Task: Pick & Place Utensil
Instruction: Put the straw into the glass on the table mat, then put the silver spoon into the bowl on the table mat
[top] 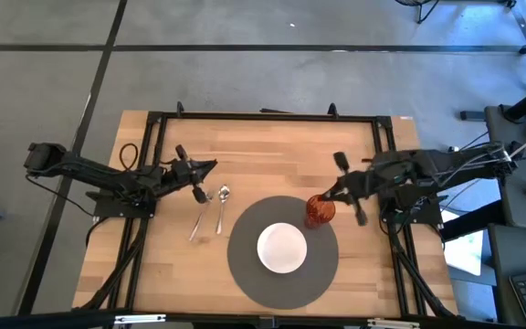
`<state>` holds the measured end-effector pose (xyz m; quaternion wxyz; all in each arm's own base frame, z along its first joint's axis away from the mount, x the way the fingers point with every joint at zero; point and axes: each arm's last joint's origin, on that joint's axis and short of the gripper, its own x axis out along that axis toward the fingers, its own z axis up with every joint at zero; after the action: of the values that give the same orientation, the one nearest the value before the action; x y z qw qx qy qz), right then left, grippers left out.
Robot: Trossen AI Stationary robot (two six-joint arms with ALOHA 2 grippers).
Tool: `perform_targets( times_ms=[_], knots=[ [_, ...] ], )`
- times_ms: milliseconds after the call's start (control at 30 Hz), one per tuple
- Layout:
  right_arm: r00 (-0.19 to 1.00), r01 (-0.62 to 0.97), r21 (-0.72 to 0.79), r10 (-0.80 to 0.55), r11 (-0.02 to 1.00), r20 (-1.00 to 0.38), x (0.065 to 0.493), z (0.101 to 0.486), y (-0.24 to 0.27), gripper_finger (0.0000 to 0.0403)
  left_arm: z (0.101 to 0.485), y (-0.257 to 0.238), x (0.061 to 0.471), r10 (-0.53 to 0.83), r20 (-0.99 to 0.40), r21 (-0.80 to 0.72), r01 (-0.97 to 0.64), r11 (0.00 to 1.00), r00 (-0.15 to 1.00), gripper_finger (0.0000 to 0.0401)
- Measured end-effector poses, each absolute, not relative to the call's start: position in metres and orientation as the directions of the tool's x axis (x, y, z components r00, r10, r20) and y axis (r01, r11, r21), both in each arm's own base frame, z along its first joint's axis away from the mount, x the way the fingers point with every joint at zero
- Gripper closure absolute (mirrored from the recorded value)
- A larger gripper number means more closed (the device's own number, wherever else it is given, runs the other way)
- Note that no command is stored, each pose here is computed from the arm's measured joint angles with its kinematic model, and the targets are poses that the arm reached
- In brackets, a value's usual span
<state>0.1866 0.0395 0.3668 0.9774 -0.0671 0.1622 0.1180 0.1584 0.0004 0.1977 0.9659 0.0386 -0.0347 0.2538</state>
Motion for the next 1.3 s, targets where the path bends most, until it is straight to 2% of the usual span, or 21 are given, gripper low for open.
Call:
perform_targets(
  times_ms=[267, 567, 700, 933, 1100, 1200, 1300],
  knots=[
    [0.888, -0.231, -0.053, 0.188, 0.972, -0.419, 0.206, 0.337, 0.044, 0.0402, 0.198, -0.001, 0.159, 0.455, 0.087, 0.061, -0.460, 0.886, 0.886, 0.0398],
    [0.886, -0.248, -0.058, 0.202, 0.967, -0.416, 0.208, 0.331, 0.045, 0.0377, 0.198, -0.001, 0.159, 0.455, 0.087, 0.058, -0.460, 0.886, 0.886, 0.0398],
    [0.890, -0.255, -0.020, 0.227, 0.967, -0.395, 0.209, 0.333, 0.045, 0.0342, 0.198, -0.001, 0.159, 0.455, 0.087, 0.058, -0.461, 0.886, 0.886, 0.0398],
    [0.916, -0.220, -0.002, 0.205, 0.976, -0.344, 0.201, 0.343, 0.043, 0.0236, 0.198, -0.001, 0.159, 0.455, 0.087, 0.051, -0.460, 0.886, 0.886, 0.0398],
    [0.965, -0.205, -0.086, 0.186, 0.975, -0.186, 0.167, 0.375, 0.035, 0.0197, 0.198, -0.001, 0.159, 0.455, 0.087, 0.051, -0.460, 0.886, 0.886, 0.0398],
    [0.994, -0.105, -0.134, 0.100, 0.985, -0.047, 0.131, 0.391, 0.025, 0.0199, 0.197, -0.001, 0.159, 0.455, 0.087, 0.051, -0.460, 0.886, 0.886, 0.0398],
    [0.996, -0.075, -0.127, 0.081, 0.989, 0.043, 0.106, 0.381, 0.019, 0.0224, 0.197, -0.001, 0.159, 0.455, 0.085, 0.053, -0.460, 0.886, 0.886, 0.0398]
  ],
)
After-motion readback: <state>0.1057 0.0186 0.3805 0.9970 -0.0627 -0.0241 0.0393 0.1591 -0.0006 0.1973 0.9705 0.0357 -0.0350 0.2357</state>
